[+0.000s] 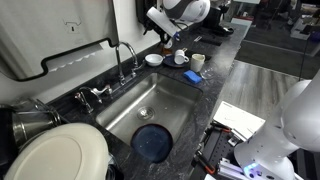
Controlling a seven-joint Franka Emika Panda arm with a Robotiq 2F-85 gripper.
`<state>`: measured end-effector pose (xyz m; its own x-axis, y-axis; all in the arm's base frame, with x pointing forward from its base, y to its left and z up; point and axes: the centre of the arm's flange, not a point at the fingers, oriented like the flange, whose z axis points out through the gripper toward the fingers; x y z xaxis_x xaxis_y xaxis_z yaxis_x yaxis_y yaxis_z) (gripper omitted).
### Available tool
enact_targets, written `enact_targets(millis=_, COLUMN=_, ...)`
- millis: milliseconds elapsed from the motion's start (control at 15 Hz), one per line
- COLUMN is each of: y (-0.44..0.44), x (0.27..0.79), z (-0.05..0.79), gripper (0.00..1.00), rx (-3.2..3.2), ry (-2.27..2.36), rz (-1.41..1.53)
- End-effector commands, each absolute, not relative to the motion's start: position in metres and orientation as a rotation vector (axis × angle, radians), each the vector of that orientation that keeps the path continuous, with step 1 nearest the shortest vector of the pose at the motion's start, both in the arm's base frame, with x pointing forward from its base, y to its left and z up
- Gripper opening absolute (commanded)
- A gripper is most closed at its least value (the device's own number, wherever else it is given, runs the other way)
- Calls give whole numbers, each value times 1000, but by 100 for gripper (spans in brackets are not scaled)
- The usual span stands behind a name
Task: Open the faucet using the right handle
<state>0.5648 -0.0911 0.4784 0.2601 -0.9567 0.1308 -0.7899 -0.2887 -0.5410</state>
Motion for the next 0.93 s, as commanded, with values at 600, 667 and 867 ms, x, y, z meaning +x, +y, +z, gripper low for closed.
enact_targets(millis=600, y=-116, x=618, z=415, gripper=100, rx=-2228, ry=1846, rz=-580)
enact_targets(millis=667, y=-120, x=624, z=409, gripper=100, rx=-2216, ry=1870, rz=-567)
enact_targets(millis=867, y=-128, x=641, z=393, gripper=100, rx=-2169, ry=1922, rz=-514)
